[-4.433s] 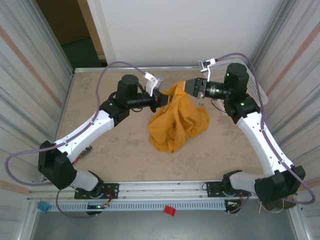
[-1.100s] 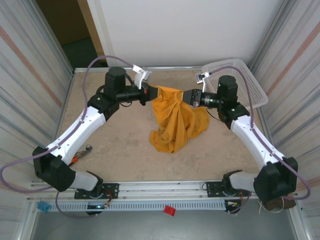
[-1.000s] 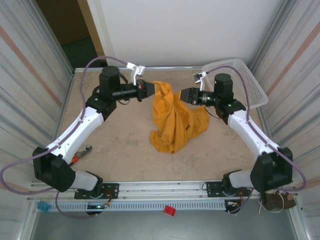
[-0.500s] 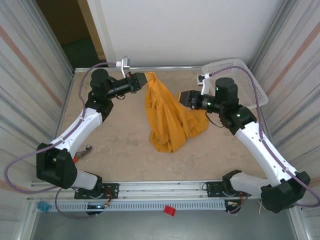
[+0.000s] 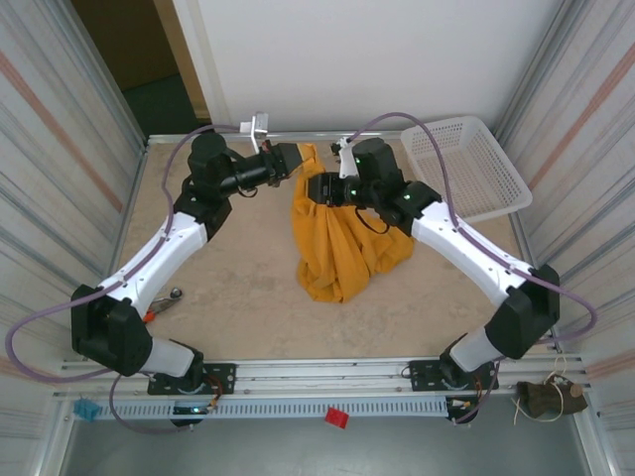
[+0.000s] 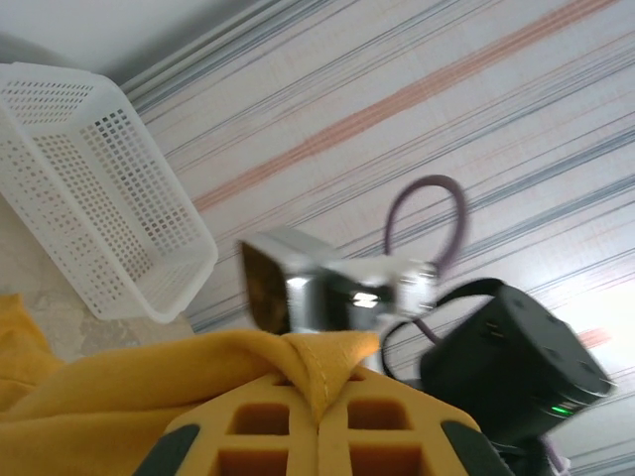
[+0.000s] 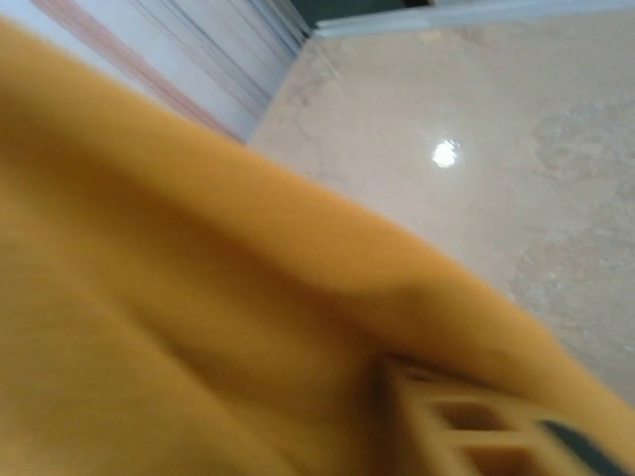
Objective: Fold the inside-out t-shirt
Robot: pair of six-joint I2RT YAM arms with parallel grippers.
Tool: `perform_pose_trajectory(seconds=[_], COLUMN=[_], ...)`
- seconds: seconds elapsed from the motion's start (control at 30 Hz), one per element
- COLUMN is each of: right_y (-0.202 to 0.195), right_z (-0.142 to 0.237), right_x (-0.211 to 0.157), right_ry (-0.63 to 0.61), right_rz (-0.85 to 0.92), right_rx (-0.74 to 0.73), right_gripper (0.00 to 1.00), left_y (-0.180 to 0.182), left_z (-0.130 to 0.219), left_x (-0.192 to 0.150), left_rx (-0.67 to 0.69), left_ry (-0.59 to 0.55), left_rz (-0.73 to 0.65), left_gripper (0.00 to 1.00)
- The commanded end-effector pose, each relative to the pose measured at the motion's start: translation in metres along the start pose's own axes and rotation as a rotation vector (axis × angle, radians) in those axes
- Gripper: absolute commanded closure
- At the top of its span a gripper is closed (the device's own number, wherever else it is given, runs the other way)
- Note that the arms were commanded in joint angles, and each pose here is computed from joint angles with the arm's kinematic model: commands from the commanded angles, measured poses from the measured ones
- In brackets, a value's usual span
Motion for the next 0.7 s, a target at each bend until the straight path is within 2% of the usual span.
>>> perform_pose_trajectory(seconds=[0.0,0.23,0.37,0.4,0.5,0.53,0.67], right_y=[-0.002,0.024,0.037,0.037,0.031,0.029,0.021], right_z=[0.023,0.089,0.102,0.101,0.093,0.091,0.084], right_x=[0.019,0.003,0.0,0.0,0.0,0.001,0.0], right_ry=[-0.071,-0.105,-0.091,-0.084,-0.072,-0.073,-0.07], right_rz=[0.028,0.14,0.175,0.173,0.155,0.148,0.125], right_rx=[0.04,0.437,0.55,0.559,0.543,0.531,0.509], right_gripper=[1.0,1.0,1.0,1.0,1.0,1.0,1.0], left_y=[-0.014,0.02,0.031,0.032,0.037,0.037,0.032], left_z=[0.01,0.034,0.037,0.038,0.044,0.048,0.058], left_x=[0.014,0.049,0.055,0.054,0.047,0.044,0.026], left_rx=[-0.002,0.063,0.081,0.088,0.13,0.14,0.158], left_ry=[-0.048,-0.123,-0.124,-0.121,-0.124,-0.131,-0.132], left_rz=[-0.006,0.029,0.031,0.022,-0.001,-0.012,-0.058], left_gripper=[1.0,1.0,0.85,0.79,0.53,0.48,0.46])
Point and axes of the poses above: each hand's point on the last joint's axis, 136 mm out from that joint toward the fingers, its own z axis back along the fingers, its own y axis along the line the jaws close on, x = y × z, the point moved 3 cm from there along z, back along the fingers, and after that the axes turned 7 degrees about z, right-handed, at the moved point
